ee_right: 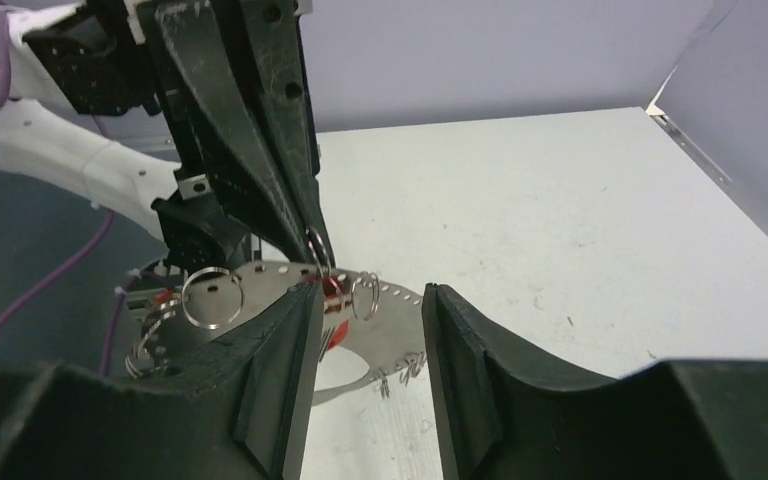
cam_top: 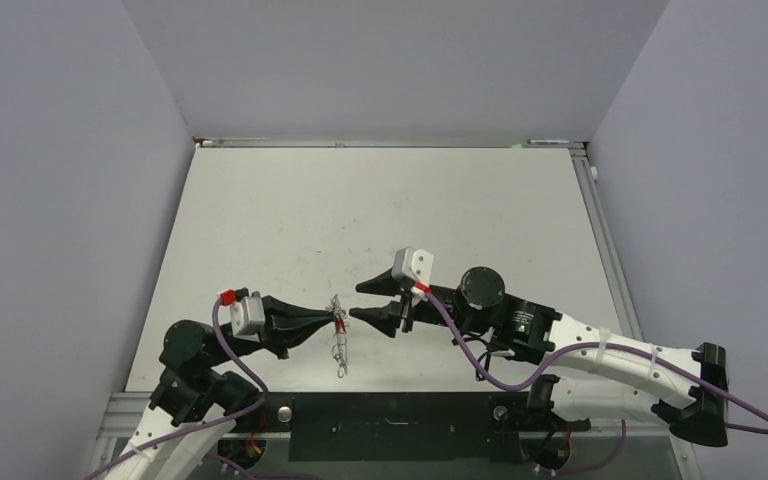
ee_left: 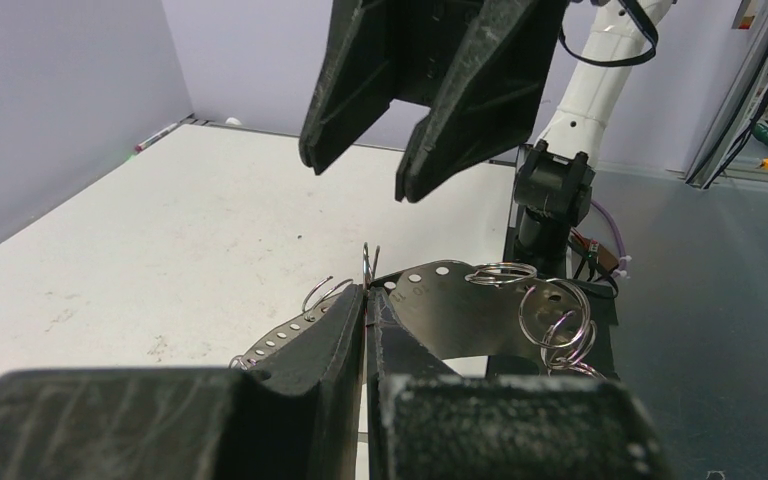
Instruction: Put the keys on the keyring
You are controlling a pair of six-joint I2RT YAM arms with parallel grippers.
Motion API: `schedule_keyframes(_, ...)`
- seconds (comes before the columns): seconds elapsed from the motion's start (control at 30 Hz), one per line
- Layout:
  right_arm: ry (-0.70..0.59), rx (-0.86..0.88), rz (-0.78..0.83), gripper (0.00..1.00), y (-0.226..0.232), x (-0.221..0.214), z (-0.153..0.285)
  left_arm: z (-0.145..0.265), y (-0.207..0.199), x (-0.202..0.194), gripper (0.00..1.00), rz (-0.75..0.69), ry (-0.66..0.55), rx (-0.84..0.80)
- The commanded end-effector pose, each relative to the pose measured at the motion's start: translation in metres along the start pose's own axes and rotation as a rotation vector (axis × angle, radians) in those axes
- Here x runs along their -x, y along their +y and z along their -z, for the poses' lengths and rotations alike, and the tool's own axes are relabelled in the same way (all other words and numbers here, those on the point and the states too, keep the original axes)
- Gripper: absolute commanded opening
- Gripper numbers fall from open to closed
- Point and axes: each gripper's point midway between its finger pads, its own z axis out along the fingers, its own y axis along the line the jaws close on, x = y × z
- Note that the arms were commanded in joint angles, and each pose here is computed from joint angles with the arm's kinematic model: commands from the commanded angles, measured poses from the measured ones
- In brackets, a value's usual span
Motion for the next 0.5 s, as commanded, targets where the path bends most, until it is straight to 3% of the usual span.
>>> schedule_keyframes(0.0, -0.125, 0.050, 0.152, 0.42, 0.007, 0.017, 0.012, 0.000, -0.006, 0.017, 0.00, -0.039, -0.054, -0.028)
schedule_keyframes(0.23, -0.099, 0.220, 0.225, 0.39, 0.030, 0.011, 0.010, -0.001, -0.011, 0.020, 0.00, -0.029, -0.073, -0.059)
schedule_keyframes(0.47, -0.094, 0.264, 0.227, 0.35, 0.033, 0.013, 0.000, -0.002, -0.015, 0.021, 0.00, -0.024, -0.081, -0.078)
